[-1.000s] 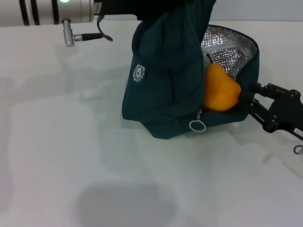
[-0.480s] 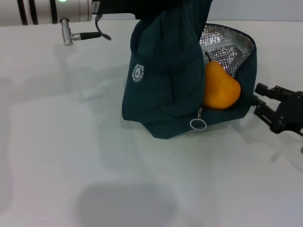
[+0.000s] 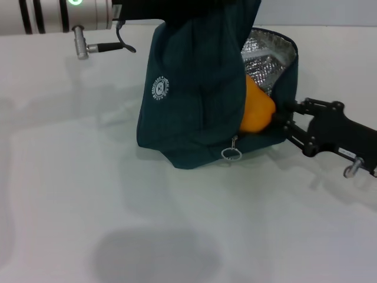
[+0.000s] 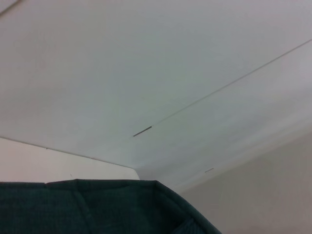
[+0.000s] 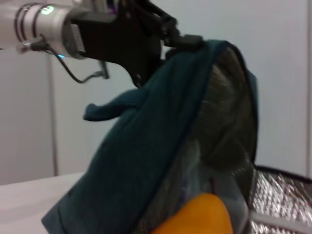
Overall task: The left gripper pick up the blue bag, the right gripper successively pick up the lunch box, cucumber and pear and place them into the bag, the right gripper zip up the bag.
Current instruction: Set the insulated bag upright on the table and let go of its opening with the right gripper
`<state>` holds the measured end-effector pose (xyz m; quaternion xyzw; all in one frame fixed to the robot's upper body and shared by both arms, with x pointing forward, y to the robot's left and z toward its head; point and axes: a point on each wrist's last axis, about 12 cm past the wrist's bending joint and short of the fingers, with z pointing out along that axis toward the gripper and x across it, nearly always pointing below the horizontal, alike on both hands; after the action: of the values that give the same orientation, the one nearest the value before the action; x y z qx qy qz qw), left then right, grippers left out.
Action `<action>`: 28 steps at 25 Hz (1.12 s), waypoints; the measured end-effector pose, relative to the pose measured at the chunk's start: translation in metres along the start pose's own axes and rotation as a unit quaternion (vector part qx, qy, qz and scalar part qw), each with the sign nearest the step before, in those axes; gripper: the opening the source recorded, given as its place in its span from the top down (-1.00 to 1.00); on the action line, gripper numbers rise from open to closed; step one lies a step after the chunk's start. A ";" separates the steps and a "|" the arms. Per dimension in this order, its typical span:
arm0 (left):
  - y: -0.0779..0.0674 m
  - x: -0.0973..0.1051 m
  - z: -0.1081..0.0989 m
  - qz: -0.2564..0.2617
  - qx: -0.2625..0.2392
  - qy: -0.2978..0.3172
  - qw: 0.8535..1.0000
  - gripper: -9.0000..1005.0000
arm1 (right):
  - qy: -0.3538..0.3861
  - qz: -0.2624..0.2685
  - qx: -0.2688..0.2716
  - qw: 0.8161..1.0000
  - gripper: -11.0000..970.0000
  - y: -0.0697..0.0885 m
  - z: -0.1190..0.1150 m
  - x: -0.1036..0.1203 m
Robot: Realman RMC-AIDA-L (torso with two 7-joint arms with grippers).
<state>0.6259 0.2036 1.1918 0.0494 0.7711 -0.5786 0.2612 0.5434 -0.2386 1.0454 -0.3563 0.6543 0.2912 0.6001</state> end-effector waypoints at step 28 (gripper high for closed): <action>0.001 0.001 -0.002 -0.004 0.002 0.001 1.000 0.85 | -0.099 -0.020 0.025 0.995 0.27 -0.009 -0.006 -0.029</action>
<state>0.6245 0.2055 1.1911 0.0477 0.7701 -0.5814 0.2582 0.5485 -0.2454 1.0758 -0.3237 0.5917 0.2969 0.6760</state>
